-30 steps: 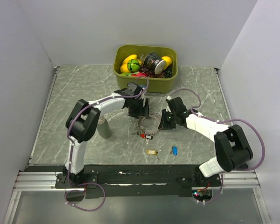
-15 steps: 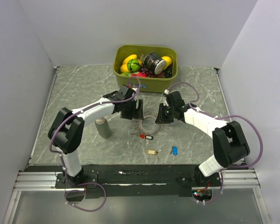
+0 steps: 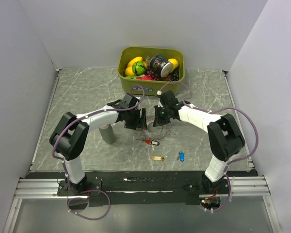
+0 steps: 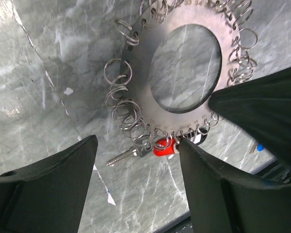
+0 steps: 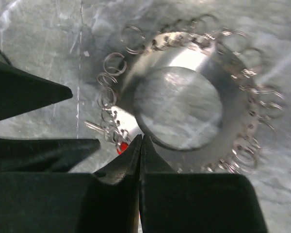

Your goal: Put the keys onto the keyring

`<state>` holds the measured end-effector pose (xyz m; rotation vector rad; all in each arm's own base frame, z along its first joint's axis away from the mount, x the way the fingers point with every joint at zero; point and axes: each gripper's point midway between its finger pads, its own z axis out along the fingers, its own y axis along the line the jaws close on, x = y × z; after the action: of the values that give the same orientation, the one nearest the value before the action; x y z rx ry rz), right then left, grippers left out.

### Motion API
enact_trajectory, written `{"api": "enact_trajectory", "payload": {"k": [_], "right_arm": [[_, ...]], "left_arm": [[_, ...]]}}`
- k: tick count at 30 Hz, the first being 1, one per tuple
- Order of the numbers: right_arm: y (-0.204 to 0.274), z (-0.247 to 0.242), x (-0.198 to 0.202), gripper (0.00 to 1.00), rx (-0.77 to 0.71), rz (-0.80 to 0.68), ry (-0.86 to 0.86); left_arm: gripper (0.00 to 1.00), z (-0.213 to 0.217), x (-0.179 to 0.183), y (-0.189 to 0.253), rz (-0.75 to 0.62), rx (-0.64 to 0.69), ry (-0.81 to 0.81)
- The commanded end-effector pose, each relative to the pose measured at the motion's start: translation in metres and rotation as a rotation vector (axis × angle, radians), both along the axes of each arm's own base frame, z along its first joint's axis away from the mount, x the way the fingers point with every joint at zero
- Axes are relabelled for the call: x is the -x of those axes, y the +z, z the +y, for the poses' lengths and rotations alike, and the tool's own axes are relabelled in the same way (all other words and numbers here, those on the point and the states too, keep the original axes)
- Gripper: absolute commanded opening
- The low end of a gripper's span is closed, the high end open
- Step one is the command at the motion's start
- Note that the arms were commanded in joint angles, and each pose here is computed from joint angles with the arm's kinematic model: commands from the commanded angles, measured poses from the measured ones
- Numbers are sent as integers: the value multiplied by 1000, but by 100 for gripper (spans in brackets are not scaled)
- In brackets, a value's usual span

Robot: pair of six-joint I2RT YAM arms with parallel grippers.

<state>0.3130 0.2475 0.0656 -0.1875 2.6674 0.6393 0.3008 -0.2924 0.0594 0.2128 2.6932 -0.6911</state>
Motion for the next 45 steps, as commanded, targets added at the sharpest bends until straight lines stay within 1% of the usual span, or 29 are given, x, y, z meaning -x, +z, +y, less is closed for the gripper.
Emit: {"api": "enact_trajectory", "payload": {"k": [1,5,7,10,13,19,22,29,31,32,34,39,45], "right_arm": [[2,18,-5,0,18,2,58],[-1,27,-6,0,22,9,86],[-6,28,-4,0,32,21,89],[-8,28,-6,0,42,21,84],[-8,27,-8,0,51,17,79],[-10,27,-9,0,49,25,75],[-11,24,-8,0,59,23,64],[-13,20,-8,0,72,21,57],[-13,21,-8,0,70,24,59],[-13,21,-8,0,68,26,58],[-12,22,-8,0,65,23,65],[-13,21,-8,0,72,24,67],[-8,20,-9,0,72,10,70]], "left_arm": [[73,-6,-6,18,-37,65,19],[70,-1,-4,12,-22,56,27],[65,0,-3,11,-18,58,23],[61,6,0,5,-21,34,23],[60,12,1,0,-45,1,12],[60,8,0,-2,-123,-99,-21],[59,6,1,-9,-132,-138,-29],[57,0,0,-13,-161,-172,-57],[55,-1,0,-17,-155,-180,-63],[55,3,-4,-19,-168,-204,-46],[52,3,-8,-20,-177,-216,-41],[50,2,-20,-28,-194,-256,-39],[49,-7,-33,-12,-240,-236,-34]]}}
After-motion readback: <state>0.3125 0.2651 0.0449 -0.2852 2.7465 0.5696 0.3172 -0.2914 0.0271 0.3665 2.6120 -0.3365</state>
